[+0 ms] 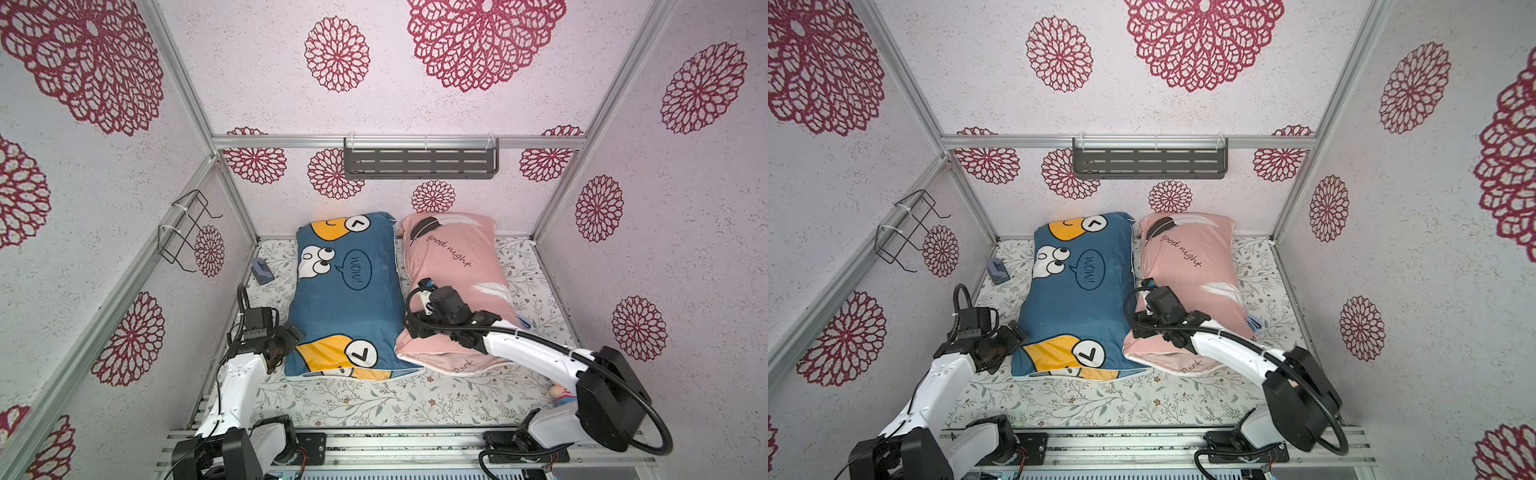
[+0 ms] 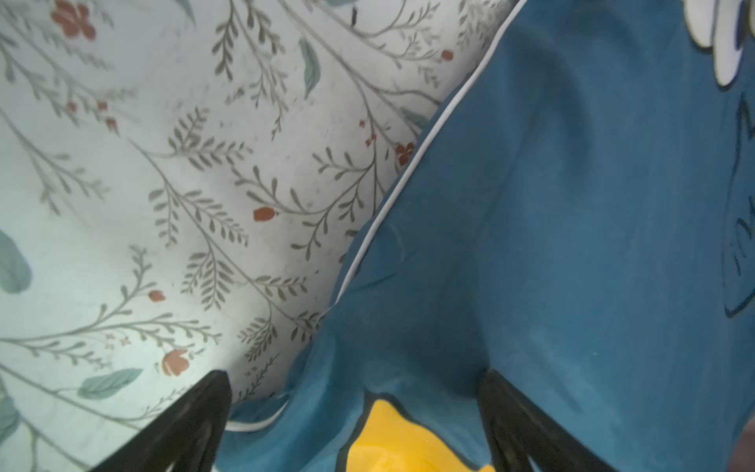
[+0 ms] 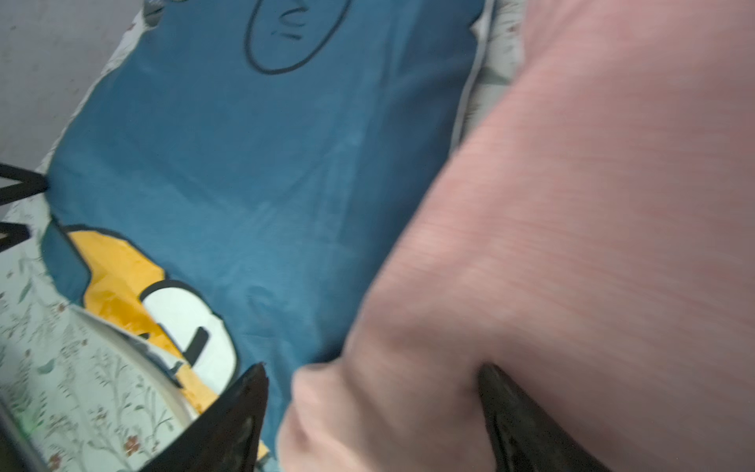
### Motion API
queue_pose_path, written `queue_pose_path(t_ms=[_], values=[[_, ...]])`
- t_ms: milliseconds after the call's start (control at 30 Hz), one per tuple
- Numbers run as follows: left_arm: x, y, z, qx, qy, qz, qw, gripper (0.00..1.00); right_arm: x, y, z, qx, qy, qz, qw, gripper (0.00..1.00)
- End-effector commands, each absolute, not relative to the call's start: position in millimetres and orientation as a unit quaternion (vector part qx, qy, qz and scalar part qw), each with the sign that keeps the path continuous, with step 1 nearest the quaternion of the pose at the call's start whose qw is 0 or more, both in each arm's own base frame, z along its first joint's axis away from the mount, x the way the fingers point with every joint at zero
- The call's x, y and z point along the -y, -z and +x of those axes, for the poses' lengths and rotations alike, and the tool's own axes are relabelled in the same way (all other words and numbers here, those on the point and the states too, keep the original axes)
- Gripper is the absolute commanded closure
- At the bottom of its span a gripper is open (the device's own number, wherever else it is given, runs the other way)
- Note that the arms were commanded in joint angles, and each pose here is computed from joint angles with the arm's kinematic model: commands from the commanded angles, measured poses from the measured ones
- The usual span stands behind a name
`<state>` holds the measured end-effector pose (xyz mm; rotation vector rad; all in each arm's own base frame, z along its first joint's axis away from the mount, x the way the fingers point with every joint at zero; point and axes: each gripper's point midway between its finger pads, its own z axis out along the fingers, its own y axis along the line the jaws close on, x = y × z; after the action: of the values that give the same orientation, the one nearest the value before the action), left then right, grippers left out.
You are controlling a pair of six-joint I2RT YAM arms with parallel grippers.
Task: Zip up pillowcases
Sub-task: Adjust the pillowcase at the center of the board.
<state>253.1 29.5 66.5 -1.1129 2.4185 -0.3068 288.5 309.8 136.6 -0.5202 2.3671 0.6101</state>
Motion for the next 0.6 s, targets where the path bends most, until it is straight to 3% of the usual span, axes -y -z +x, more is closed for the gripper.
queue_pose_path(t_ms=[0,167,333,567], values=[[-20.0,-74.5,268.7,-0.854,0.16,-0.423,0.256,0.01,-371.9,-141.0,269.1,-0.88,-0.294,-0.245,0.283,0.19],[5.1,-63.3,267.5,-0.878,0.165,-0.383,0.233,0.02,-408.5,-102.2,264.5,-0.887,-0.307,-0.253,0.235,0.21],[24.3,-56.5,263.5,-0.912,0.154,-0.328,0.191,0.02,-355.7,-61.5,311.9,-0.932,-0.212,-0.173,0.239,0.21],[30.9,-80.9,260.3,-0.938,0.108,-0.272,0.186,0.02,-286.9,-47.3,373.0,-0.953,-0.14,-0.089,0.254,0.21]])
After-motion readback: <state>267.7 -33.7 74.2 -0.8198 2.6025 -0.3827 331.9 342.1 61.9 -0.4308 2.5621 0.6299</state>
